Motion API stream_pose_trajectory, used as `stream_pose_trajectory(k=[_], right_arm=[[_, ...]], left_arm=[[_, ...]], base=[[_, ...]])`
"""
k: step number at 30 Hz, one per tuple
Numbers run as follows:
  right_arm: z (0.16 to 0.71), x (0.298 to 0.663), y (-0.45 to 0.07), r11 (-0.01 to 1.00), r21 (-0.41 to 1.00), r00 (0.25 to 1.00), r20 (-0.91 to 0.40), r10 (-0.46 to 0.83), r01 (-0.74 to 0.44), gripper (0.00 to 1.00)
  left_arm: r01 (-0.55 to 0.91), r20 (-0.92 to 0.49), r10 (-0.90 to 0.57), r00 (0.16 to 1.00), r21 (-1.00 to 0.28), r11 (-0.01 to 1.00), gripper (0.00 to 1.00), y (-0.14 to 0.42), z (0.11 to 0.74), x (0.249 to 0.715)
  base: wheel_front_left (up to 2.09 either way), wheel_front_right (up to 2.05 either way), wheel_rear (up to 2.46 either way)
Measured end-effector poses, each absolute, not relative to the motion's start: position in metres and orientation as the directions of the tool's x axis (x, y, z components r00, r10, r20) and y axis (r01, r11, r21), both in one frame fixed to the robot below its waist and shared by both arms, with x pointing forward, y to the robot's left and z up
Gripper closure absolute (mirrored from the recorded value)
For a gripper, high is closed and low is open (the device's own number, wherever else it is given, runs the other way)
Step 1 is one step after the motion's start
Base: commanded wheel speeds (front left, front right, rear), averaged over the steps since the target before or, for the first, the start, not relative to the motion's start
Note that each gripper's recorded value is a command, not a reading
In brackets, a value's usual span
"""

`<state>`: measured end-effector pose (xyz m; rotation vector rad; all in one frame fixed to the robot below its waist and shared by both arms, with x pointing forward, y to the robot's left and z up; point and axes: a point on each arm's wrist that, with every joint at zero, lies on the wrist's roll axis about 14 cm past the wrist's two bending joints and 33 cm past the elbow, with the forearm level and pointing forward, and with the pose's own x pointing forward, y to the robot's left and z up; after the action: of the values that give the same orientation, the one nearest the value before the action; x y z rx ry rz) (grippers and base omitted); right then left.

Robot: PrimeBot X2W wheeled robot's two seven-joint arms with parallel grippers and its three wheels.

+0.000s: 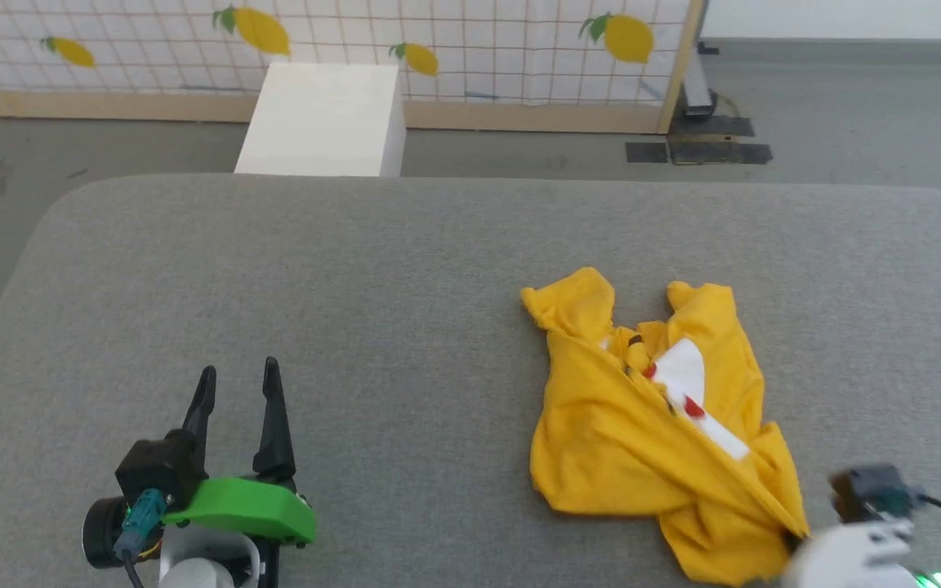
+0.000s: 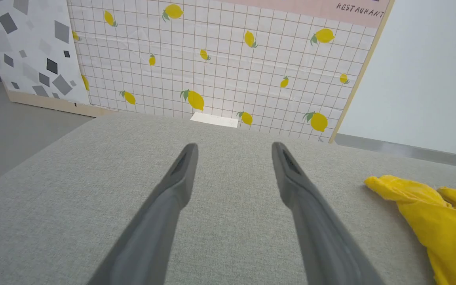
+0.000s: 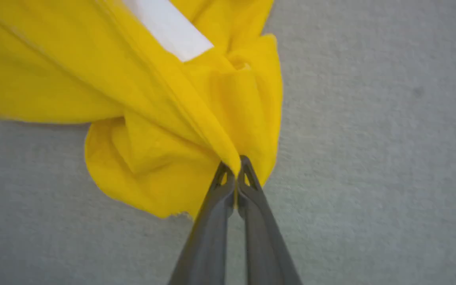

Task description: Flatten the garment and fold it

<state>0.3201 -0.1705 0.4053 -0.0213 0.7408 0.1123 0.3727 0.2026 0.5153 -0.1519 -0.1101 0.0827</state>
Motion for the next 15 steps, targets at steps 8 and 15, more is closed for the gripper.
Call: stream_pose_trajectory(k=[8,15], right_arm=[[0.406,0.263,-0.261,0.985,-0.056,0.653,-0.742,-0.150,0.164,0.00],[0.463,0.309,-0.254,0.988,0.018,0.895,-0.426,-0.134,0.156,0.00]], left_arm=[[-0.002,0.113,0.019,0.993,-0.155,0.988,0.00,0.181,0.518,0.381],[0.060,0.114,-0.042,0.993,-0.159,0.985,0.00,0.159,0.518,0.388]], base=[[0.00,0.00,0.00],[0.00,0.00,0.00]])
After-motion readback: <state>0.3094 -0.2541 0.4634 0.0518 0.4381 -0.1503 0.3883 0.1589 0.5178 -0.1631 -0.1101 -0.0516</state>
